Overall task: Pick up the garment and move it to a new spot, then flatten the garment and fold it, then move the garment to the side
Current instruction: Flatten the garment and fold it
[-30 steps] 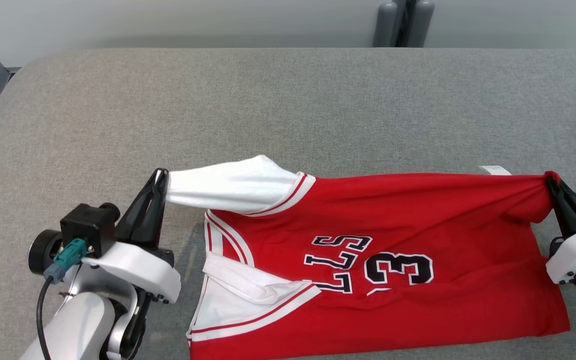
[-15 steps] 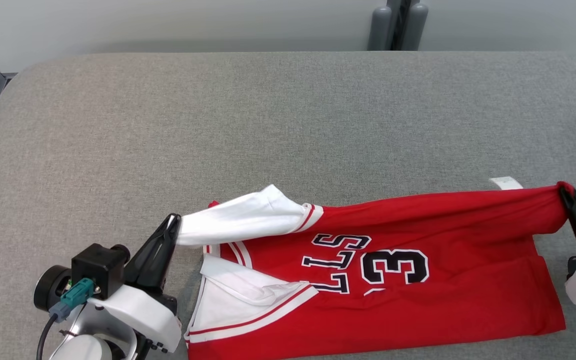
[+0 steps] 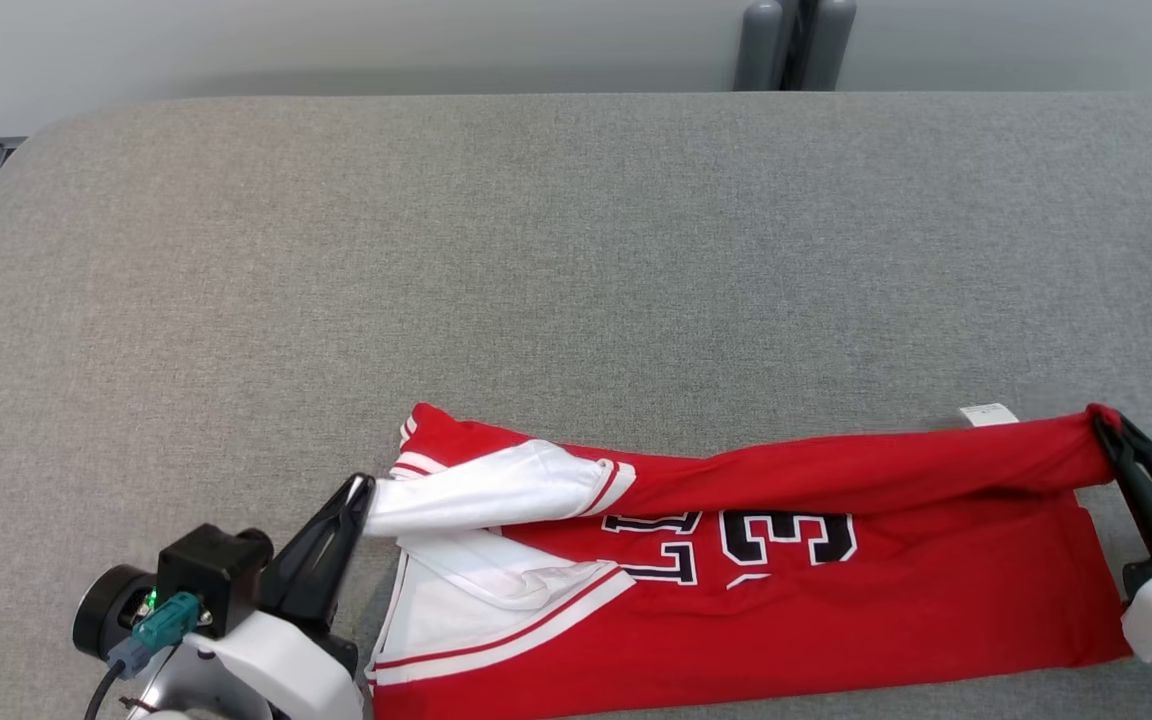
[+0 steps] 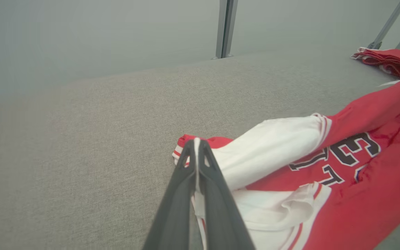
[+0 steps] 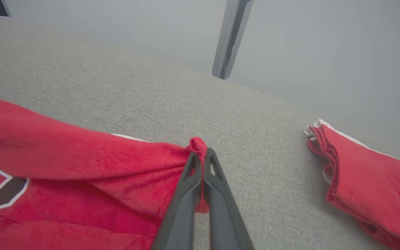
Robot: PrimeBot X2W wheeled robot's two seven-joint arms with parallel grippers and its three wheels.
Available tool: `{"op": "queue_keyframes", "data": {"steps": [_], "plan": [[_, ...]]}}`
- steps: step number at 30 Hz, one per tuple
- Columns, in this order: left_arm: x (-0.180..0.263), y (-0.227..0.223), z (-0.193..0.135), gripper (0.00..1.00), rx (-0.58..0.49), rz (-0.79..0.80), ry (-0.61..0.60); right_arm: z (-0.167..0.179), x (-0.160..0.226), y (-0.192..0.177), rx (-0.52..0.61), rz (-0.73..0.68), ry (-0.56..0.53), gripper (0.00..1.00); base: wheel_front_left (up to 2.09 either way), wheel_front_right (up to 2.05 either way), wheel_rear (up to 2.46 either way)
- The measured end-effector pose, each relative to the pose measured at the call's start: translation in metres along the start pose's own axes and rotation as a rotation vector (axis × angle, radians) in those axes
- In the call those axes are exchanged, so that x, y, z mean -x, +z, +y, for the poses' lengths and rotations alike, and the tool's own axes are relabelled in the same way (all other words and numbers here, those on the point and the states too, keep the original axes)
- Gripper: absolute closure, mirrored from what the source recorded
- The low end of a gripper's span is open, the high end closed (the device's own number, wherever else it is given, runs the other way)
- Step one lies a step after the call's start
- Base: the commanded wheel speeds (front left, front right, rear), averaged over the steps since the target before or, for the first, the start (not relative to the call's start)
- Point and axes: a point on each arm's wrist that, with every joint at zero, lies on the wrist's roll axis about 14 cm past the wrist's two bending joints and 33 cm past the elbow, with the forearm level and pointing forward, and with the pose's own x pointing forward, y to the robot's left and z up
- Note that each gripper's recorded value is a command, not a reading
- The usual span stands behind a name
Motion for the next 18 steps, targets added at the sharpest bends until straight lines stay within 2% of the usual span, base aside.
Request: {"op": "queue_keyframes", "data": {"steps": [18], "plan": [[0.029,-0.046,-0.015,1.00,-0.018,0.201,-0.109,0.013,0.024,-0.019,0.106,0.086,0.135,1.00,0.00,0.00,0.00]]}}
